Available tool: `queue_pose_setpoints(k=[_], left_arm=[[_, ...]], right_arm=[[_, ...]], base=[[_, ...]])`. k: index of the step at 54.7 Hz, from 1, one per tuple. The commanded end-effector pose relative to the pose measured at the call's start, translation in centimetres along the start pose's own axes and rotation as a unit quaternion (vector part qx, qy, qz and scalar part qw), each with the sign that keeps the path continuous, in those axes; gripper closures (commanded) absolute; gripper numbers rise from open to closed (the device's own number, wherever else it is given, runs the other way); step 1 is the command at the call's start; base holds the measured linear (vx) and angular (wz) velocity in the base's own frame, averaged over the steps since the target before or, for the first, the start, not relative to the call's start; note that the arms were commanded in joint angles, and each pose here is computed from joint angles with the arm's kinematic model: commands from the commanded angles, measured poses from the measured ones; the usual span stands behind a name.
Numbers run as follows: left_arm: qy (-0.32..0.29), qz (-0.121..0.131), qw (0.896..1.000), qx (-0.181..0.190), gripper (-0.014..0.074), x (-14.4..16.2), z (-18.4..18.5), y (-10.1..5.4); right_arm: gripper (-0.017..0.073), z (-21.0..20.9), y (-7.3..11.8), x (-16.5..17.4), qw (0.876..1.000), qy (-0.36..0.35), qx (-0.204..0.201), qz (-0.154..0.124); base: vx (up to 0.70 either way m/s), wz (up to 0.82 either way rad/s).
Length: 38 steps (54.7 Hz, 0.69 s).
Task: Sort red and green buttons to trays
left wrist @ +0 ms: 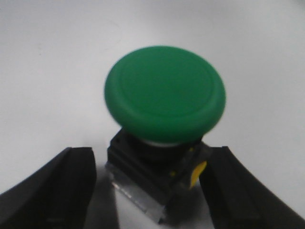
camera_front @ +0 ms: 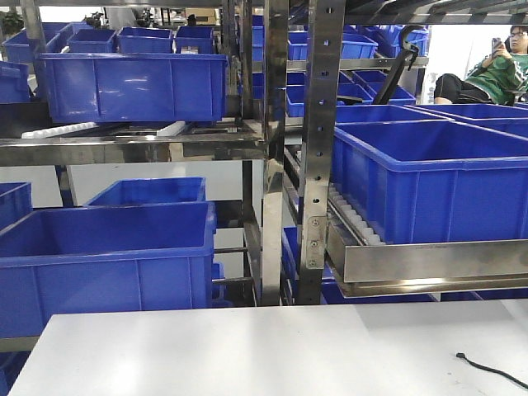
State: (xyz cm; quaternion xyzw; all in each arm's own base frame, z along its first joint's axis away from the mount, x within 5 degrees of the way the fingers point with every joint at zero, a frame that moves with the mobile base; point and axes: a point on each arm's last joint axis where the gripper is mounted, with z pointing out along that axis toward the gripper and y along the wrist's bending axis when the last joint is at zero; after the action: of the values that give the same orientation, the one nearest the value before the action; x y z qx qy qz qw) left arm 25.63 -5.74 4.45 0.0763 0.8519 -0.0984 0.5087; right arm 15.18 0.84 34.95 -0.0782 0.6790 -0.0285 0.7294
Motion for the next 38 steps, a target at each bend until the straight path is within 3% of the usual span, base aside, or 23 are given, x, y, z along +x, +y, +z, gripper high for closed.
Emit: queue_pose_setpoints(k=[1, 10, 15, 27, 28, 38], left_arm=[[-0.103, -0.006, 0.994, 0.023, 0.0104, -2.4, -0.1, -0.5], [-0.102, -0.006, 0.994, 0.025, 0.0421, -2.4, -0.2, -0.5], [-0.109, -0.003, 0.993, 0.044, 0.0601, -2.8, -0.4, -0.9], [-0.126, -0.009, 0.99, 0.057, 0.0598, -5.5, -2.3, -1.4], [-0.096, -0.01, 0.993, 0.063, 0.0596, -7.8, -4.0, -1.8], [-0.086, 0.02, 0.994, 0.06, 0.0595, -10.9, -7.3, -2.3]], right_arm=[[0.0568, 0.0, 0.0, -2.0, 0.998, -0.062, -0.007, -0.009], [0.0568, 0.0, 0.0, -1.9, 0.998, -0.058, -0.006, -0.009], [0.0568, 0.0, -0.1, -1.8, 0.999, -0.05, -0.004, -0.008], [0.0568, 0.1, -0.2, -1.4, 1.0, -0.027, 0.002, -0.008], [0.0568, 0.1, -0.3, -0.8, 1.0, 0.005, 0.009, -0.008], [0.0568, 0.0, -0.5, -0.3, 0.999, 0.029, 0.016, -0.007]], base=[[0.0, 0.0], [0.0, 0.0], [0.0, 0.0], [0.0, 0.0], [0.0, 0.0], [0.0, 0.0]])
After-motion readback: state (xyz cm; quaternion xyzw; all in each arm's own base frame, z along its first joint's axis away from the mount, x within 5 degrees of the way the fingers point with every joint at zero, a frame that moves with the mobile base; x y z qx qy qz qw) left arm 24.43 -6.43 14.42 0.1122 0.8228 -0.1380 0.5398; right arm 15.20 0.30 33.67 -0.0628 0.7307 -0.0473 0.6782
